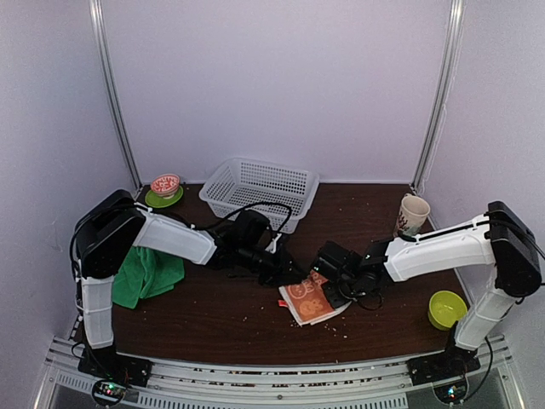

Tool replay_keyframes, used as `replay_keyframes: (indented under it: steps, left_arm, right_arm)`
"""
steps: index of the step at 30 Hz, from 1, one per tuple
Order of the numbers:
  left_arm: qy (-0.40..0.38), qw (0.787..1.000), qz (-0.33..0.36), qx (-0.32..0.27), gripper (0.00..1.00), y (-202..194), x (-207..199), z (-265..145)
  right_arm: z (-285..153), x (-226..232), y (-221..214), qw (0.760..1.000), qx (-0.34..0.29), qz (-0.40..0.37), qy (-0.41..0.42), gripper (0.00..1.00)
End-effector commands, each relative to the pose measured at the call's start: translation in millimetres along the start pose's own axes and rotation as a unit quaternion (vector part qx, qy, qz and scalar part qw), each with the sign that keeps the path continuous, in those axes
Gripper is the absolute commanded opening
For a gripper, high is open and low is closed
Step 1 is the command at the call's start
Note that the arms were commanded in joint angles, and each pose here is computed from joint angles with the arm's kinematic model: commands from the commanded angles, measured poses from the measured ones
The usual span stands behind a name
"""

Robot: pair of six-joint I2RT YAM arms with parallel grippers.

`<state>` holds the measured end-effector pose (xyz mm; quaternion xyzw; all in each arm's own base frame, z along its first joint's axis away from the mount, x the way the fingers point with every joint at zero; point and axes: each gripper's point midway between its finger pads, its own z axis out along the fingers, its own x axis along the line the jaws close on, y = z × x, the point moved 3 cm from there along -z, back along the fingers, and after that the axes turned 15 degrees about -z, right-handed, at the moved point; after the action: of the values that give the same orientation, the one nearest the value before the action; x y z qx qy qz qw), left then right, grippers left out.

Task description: Roll the towels

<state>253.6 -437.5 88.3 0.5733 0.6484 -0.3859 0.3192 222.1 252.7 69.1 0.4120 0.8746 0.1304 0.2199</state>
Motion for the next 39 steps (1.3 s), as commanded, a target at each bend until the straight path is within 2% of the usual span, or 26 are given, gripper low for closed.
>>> replay_keyframes:
  steps: [1,8,14,18,30,39]
  left_arm:
    - [-0.022,0.999,0.014,-0.02,0.21,5.5,-6.6,-4.3]
    - [-0.027,0.999,0.008,-0.017,0.2,7.1,-2.0,1.3]
    - [-0.03,0.999,0.003,-0.012,0.2,7.3,0.8,4.8]
    - [-0.032,0.999,0.003,-0.011,0.2,8.1,0.2,5.9]
    - [-0.034,0.999,-0.001,-0.01,0.2,5.6,3.4,4.5]
    - [-0.038,0.999,0.0,-0.009,0.19,3.5,3.3,2.1]
  right_arm:
    - [-7.5,-8.4,-1.5,0.996,0.013,-0.042,-0.078,0.03]
    - [-13.1,7.7,1.7,0.994,0.006,-0.065,-0.084,0.06]
    - [-20.1,18.3,4.7,0.994,-0.006,-0.074,-0.079,0.19]
    - [-25.4,24.9,8.0,0.994,-0.015,-0.076,-0.071,0.22]
    - [-32.4,47.0,14.3,0.995,-0.033,-0.088,-0.039,0.23]
    - [-10.5,35.6,-2.5,0.986,-0.001,-0.113,-0.119,0.09]
